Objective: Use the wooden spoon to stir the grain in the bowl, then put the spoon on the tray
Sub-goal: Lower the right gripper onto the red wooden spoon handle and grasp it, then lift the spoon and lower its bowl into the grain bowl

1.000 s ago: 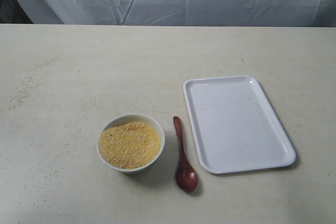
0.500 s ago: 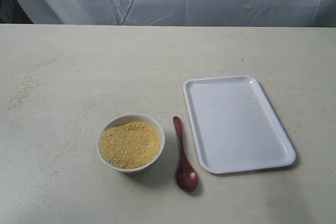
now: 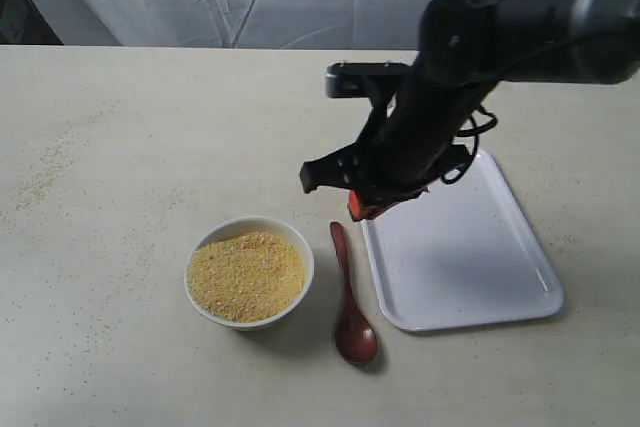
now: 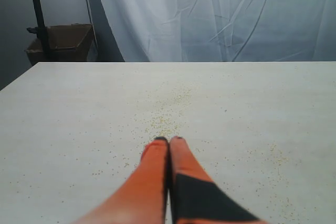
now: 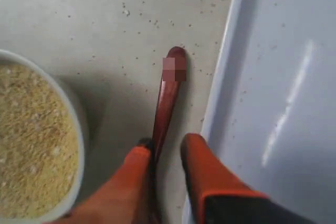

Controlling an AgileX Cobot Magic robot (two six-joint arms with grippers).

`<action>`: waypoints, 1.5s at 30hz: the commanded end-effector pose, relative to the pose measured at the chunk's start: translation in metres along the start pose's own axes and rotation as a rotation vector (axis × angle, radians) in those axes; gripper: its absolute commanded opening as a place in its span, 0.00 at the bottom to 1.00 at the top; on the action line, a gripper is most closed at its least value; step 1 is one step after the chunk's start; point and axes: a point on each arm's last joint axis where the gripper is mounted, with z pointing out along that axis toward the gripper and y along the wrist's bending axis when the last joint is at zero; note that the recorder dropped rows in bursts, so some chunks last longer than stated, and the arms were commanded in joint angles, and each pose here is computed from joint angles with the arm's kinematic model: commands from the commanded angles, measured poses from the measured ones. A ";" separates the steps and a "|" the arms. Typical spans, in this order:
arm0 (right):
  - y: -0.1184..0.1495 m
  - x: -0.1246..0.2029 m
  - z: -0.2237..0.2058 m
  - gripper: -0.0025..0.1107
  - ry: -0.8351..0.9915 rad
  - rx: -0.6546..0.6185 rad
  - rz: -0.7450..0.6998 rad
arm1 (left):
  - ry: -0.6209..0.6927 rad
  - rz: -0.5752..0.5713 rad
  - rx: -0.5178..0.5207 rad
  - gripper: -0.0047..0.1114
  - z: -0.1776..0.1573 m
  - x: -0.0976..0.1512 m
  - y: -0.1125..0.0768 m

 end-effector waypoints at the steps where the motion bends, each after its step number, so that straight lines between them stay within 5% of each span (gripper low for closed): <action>1: 0.013 -0.015 0.029 0.42 0.070 0.060 -0.044 | -0.003 0.000 -0.002 0.04 0.000 0.000 0.000; 18: 0.008 -0.017 0.071 0.37 0.111 0.093 0.010 | -0.003 0.000 -0.002 0.04 0.000 0.000 0.000; 26: 0.007 -0.016 0.075 0.04 0.118 0.100 0.033 | -0.003 0.000 -0.002 0.04 0.000 0.000 0.000; 29: 0.009 -0.018 0.066 0.01 0.094 0.093 0.040 | -0.003 0.000 -0.002 0.04 0.000 0.000 0.000; 34: 0.014 -0.031 0.029 0.01 -0.024 0.101 0.079 | -0.003 0.000 -0.002 0.04 0.000 0.000 0.000; 40: 0.025 -0.056 -0.032 0.01 -0.323 0.024 0.315 | -0.003 0.000 -0.002 0.04 0.000 0.000 0.000; 45: 0.037 -0.065 -0.027 0.01 -0.434 -0.075 0.390 | -0.003 0.000 -0.002 0.04 0.000 0.000 0.000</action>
